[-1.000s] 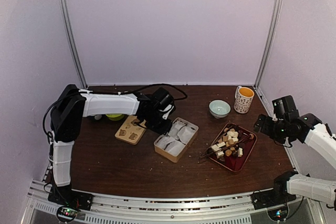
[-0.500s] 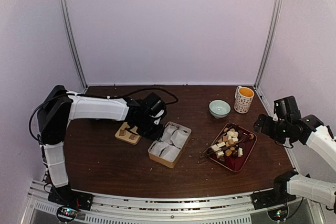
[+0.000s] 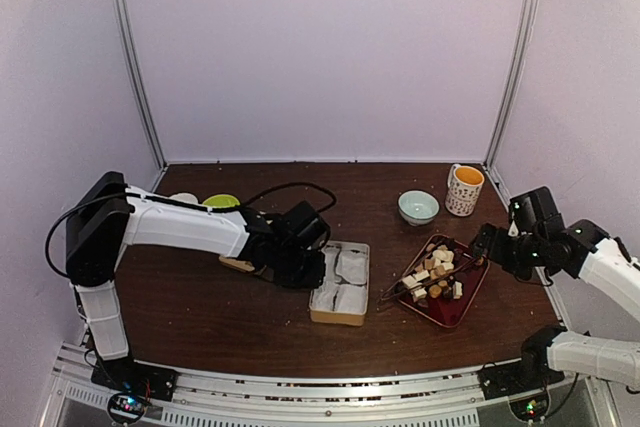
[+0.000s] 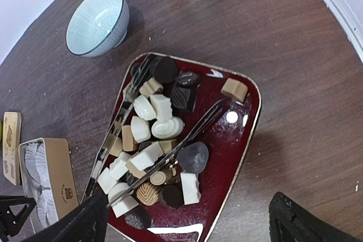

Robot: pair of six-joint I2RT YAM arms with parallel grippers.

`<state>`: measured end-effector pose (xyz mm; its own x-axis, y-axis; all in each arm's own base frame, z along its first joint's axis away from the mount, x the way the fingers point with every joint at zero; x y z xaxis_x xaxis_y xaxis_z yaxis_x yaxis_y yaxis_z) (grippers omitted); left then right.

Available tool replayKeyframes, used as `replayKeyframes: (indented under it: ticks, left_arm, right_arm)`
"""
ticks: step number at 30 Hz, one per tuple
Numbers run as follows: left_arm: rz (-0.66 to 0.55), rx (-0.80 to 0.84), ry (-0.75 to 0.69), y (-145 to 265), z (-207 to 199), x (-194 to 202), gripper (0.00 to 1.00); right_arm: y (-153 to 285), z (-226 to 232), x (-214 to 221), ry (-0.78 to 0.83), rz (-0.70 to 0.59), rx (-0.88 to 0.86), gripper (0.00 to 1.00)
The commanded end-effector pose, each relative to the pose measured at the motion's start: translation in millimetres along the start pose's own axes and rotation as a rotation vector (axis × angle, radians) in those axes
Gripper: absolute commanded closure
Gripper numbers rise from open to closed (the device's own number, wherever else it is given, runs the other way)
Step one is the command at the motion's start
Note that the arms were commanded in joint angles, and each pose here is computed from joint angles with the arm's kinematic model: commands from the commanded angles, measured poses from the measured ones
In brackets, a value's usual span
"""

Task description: Pack the chocolate

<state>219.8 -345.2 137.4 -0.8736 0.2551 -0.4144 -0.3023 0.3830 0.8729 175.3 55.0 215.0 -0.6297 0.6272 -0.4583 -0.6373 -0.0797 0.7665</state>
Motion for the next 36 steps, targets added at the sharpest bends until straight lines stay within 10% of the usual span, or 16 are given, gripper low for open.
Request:
replayKeyframes:
  ticks: [1, 19, 29, 36]
  left_arm:
    - [-0.065, -0.034, 0.04, 16.5, 2.1, -10.0, 0.63]
    - [-0.429, -0.138, -0.07, 125.4, 77.9, -1.3, 0.53]
    - [-0.615, -0.329, -0.236, 165.3, 150.5, 33.4, 0.03]
    - [-0.65, -0.419, -0.292, 177.1, 173.1, 37.8, 0.02]
  right_arm:
    - [5.1, 3.2, 11.9, -0.109, 0.007, 0.06, 0.0]
    - [-4.3, 74.4, 69.8, -0.266, 0.066, 0.014, 0.0]
    - [-30.7, 108.2, 88.2, -0.253, 0.044, 0.144, 0.0]
    - [-43.6, 121.2, 92.9, -0.214, 0.004, 0.283, 0.0]
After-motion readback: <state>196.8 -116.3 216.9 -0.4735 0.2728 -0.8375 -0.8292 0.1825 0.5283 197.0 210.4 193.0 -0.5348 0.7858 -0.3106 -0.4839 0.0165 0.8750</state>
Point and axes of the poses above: each gripper's point midway between its finger pads, its own y axis back along the fingers, its own z axis along the line the jaws close on, x = y × z, the point moved 10 cm from there along y, back along the fingers, and after that the axes turned 13 degrees about -y, right-handed, at the moved point
